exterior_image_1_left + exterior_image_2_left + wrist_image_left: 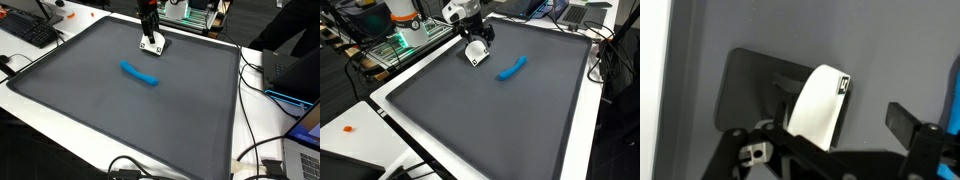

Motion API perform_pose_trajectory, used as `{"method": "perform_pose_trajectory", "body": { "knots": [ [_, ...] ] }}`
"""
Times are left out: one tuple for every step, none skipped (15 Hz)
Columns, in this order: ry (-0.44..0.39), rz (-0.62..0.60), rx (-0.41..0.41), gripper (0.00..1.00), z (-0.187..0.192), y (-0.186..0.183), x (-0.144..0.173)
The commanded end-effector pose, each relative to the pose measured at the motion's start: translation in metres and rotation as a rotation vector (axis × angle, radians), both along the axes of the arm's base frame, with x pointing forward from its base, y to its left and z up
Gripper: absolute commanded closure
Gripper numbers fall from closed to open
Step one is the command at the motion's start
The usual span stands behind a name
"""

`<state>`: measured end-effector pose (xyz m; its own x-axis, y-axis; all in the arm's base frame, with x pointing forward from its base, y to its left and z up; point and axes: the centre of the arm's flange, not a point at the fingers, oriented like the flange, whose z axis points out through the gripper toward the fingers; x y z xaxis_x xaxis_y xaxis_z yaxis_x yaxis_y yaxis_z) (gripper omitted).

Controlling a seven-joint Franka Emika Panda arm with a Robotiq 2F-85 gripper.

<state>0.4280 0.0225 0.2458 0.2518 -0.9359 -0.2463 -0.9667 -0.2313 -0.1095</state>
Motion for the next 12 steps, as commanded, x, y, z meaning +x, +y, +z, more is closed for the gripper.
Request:
{"method": "perform_pose_trajectory", "body": {
  "knots": [
    [-0.007, -0.028, -0.019, 0.00, -0.0032, 0.0043, -0.0052],
    [-0.007, -0.031, -0.020, 0.00, -0.0034, 0.0048, -0.0049],
    [-0.008, -0.031, -0.022, 0.00, -0.0036, 0.0053, -0.0047],
    [-0.008, -0.032, -0.023, 0.00, -0.0038, 0.0057, -0.0044],
    [-0.008, -0.034, -0.024, 0.04, -0.0039, 0.0059, -0.0042],
    [-0.007, -0.036, -0.024, 0.09, -0.0041, 0.0061, -0.0040],
    [-0.009, -0.038, -0.025, 0.14, -0.0038, 0.0066, -0.0041],
    [-0.010, -0.040, -0.026, 0.19, -0.0037, 0.0069, -0.0039],
    [-0.010, -0.042, -0.026, 0.31, -0.0037, 0.0071, -0.0038],
    [-0.009, -0.045, -0.026, 0.41, -0.0038, 0.0071, -0.0034],
    [-0.009, -0.047, -0.027, 0.40, -0.0038, 0.0071, -0.0033],
    [-0.008, -0.051, -0.027, 0.50, -0.0035, 0.0068, -0.0029]
  ]
}}
